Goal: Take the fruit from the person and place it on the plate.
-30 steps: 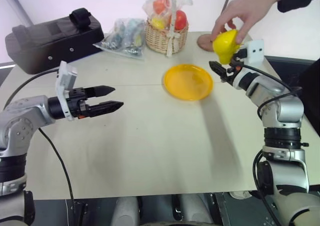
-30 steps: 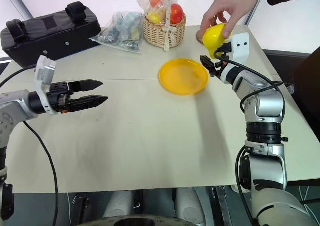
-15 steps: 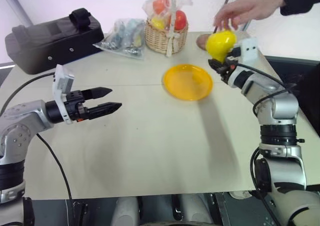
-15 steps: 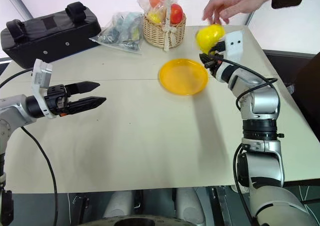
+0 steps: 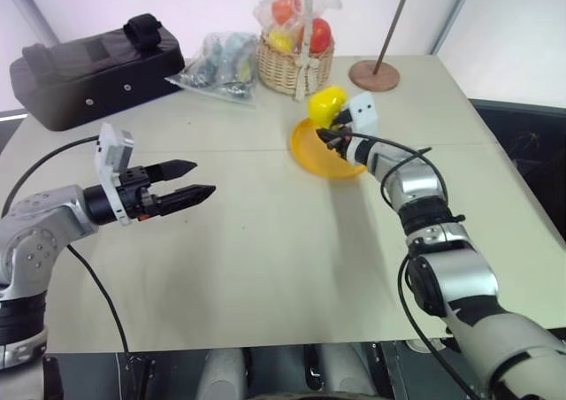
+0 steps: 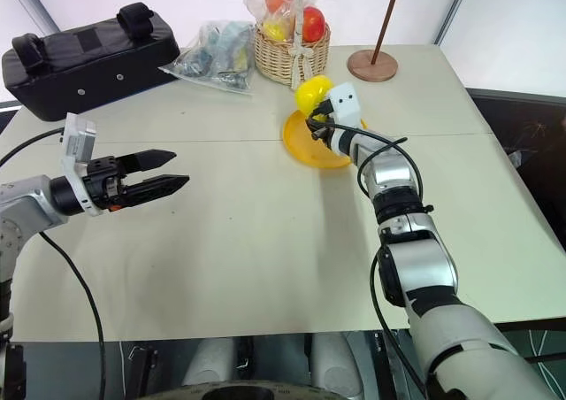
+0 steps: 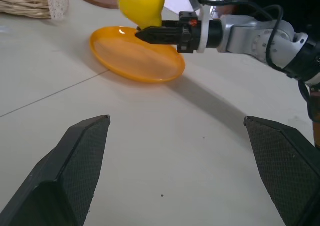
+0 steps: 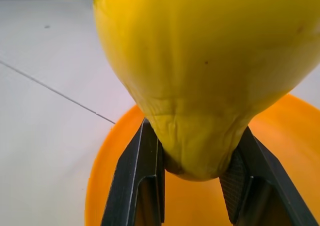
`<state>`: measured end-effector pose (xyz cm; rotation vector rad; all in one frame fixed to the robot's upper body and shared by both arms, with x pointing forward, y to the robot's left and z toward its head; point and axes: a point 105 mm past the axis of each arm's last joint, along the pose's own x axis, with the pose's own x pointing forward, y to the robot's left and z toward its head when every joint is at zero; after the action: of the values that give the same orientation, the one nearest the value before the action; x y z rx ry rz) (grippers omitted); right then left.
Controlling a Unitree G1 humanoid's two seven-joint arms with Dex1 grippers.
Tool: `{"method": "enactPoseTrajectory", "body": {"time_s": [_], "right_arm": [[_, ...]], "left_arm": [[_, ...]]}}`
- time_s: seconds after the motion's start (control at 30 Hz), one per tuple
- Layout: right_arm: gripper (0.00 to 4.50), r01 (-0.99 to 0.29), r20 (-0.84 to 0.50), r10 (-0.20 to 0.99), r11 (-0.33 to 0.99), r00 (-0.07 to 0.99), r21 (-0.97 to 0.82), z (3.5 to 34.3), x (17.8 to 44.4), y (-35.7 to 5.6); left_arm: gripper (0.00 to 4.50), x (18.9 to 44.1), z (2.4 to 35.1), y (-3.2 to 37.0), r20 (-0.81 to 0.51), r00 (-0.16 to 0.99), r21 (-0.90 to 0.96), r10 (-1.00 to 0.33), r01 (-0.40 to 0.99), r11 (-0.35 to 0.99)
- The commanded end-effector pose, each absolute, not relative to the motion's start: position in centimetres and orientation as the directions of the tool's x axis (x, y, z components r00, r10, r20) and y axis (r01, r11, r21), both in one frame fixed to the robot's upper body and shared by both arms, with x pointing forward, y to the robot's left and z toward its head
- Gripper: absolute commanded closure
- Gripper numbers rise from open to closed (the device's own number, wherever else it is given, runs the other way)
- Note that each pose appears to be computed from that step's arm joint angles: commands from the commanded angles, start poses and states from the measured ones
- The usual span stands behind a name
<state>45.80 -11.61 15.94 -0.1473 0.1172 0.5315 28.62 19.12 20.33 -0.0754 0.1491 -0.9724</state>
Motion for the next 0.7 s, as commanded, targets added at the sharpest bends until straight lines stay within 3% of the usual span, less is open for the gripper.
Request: {"method": "enactPoseTrajectory", "body": {"time_s": [0.03, 0.07, 0.23, 0.37, 0.5, 0.6, 0.7], "right_arm": [[3.65, -0.497, -0.124, 0.483, 0.858, 0.867, -0.133, 17.0, 46.4, -12.1], [2.62, -0.500, -0.132, 0.485, 0.856, 0.865, -0.134, 16.8, 46.5, -12.1], [0.16, -0.500, -0.132, 0.485, 0.857, 0.864, -0.126, 16.8, 46.5, -12.4], [0.07, -0.498, -0.126, 0.484, 0.855, 0.866, -0.143, 17.4, 46.5, -13.0], [0.07, -0.522, -0.064, 0.519, 0.835, 0.852, -0.176, 20.3, 45.8, -13.8], [0.07, -0.526, -0.007, 0.536, 0.827, 0.844, -0.198, 23.1, 43.8, -15.1], [0.07, -0.521, 0.004, 0.533, 0.829, 0.846, -0.203, 24.1, 41.5, -16.4]], "left_arm": [[0.00, 28.3, 21.2, 19.2, -0.053, 0.571, -0.099, -0.819, 0.813, 0.573], [0.00, 28.2, 21.2, 19.3, -0.050, 0.575, -0.102, -0.816, 0.810, 0.577], [0.00, 28.0, 21.0, 19.3, -0.034, 0.589, -0.110, -0.807, 0.801, 0.589], [0.00, 28.1, 21.2, 19.6, -0.013, 0.606, -0.110, -0.795, 0.790, 0.603], [0.00, 28.1, 21.5, 20.1, -0.002, 0.641, -0.097, -0.767, 0.764, 0.638], [0.00, 28.6, 21.8, 21.3, 0.027, 0.711, -0.074, -0.703, 0.703, 0.707], [0.00, 28.8, 21.2, 22.4, 0.016, 0.762, -0.054, -0.647, 0.647, 0.761]]}}
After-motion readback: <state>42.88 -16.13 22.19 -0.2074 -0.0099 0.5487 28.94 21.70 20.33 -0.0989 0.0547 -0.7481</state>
